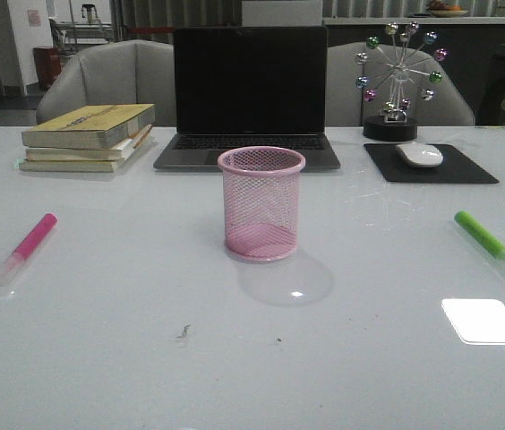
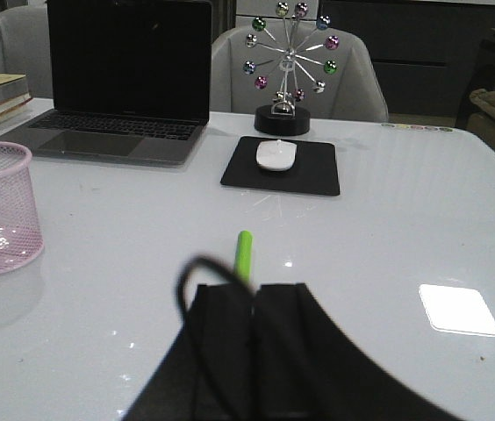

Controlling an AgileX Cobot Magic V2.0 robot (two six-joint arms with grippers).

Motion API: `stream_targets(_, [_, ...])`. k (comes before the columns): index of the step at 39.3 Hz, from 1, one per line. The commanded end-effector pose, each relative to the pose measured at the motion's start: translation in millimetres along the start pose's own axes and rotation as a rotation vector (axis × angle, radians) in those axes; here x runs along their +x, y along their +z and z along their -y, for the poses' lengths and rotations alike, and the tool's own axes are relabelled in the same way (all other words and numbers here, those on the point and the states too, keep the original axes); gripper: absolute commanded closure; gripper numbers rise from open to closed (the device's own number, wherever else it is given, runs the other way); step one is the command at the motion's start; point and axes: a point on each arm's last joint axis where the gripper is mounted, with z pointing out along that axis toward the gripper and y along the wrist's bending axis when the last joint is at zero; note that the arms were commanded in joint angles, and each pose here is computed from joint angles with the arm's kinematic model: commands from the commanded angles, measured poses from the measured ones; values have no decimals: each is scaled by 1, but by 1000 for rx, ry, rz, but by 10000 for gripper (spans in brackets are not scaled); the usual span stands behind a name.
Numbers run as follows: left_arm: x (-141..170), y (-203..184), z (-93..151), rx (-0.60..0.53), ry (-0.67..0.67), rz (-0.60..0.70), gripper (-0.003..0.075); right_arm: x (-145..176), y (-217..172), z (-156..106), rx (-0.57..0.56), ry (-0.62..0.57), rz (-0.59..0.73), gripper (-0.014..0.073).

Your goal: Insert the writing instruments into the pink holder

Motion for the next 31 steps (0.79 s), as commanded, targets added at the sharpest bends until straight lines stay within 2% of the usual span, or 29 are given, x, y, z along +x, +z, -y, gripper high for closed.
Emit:
stream_targets(1, [-7,-2,-1,-10,-10,99,628,-9,-2,0,-1,-20,115,564])
stream_targets(31, [-7,-2,-1,-9,-26,99,628,-10,-2,0,-1,-20,124,564])
